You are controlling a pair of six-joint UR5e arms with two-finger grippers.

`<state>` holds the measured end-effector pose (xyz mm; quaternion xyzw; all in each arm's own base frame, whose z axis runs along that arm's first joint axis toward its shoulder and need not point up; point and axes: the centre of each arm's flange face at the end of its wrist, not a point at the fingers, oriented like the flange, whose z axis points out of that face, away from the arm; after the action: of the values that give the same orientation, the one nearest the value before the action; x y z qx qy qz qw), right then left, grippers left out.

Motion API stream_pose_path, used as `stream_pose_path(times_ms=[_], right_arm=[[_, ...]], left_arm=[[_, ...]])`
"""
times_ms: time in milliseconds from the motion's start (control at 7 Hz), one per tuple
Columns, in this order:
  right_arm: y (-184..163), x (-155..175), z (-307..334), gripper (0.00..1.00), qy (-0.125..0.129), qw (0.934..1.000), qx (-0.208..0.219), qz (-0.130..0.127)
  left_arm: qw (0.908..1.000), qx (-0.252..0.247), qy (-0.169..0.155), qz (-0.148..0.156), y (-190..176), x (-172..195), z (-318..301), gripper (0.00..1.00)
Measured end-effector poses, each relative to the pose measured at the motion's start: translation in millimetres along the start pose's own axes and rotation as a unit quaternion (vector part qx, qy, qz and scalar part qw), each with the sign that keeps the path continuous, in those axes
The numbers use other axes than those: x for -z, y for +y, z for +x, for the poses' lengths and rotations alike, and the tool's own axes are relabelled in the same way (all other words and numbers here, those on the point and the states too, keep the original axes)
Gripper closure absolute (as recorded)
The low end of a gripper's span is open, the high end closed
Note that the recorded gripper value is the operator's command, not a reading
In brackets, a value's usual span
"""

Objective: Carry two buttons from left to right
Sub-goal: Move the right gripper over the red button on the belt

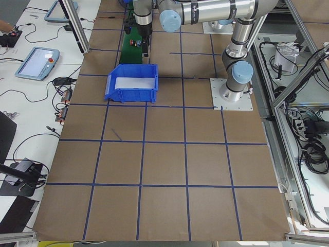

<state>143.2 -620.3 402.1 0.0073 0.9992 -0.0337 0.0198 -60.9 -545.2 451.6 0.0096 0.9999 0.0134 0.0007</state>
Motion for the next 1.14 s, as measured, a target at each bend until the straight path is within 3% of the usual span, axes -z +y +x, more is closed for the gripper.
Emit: stream_pose_path(times_ms=[571,1143], right_arm=[[5,-14,-18,0.01,0.000,0.9983,-0.058,-0.003],[17,-32,-78,0.02,0.023,0.9981,-0.057,-0.005]], left_arm=[[1.0000,0.001,0.002,0.001,-1,0,0,0.00],[1.0000,0.001,0.004,0.001,-1,0,0,0.00]])
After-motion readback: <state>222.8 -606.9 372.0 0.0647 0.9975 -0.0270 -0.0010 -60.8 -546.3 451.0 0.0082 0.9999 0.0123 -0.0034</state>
